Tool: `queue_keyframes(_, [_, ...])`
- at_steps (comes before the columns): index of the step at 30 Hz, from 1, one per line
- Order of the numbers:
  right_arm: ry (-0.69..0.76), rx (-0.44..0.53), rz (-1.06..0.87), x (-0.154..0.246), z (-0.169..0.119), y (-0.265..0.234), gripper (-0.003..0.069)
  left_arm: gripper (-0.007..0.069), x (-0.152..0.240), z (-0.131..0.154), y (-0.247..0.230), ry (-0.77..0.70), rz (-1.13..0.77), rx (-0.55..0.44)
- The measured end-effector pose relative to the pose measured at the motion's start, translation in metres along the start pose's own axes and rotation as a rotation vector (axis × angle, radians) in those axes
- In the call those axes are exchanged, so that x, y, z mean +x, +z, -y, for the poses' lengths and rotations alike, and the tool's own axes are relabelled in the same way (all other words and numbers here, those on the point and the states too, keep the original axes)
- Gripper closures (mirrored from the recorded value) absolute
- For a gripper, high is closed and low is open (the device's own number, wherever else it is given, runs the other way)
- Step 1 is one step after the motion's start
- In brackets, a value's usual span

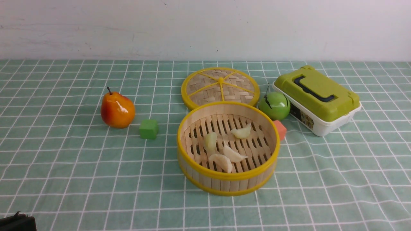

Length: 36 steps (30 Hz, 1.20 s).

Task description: Put the dumplings into the steamer on the table with the blue tablecloth.

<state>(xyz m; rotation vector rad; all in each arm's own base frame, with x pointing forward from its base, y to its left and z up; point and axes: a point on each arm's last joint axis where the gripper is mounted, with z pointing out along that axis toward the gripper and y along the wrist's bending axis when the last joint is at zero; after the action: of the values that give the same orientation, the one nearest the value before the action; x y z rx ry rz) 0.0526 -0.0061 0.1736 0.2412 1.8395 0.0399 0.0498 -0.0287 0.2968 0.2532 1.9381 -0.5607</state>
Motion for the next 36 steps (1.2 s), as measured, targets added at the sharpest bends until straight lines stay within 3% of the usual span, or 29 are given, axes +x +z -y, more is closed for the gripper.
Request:
queue_keyframes(29, [0.021,-0.004,-0.02,0.001,-0.001,-0.001,0.0657,0.052,0.001,0.0,0.0,-0.002,-0.005,-0.002])
queue_keyframes(36, [0.021,-0.004,-0.02,0.001,-0.001,-0.001,0.065,0.0536,0.021,-0.006,0.018,-0.042,0.013,-0.006])
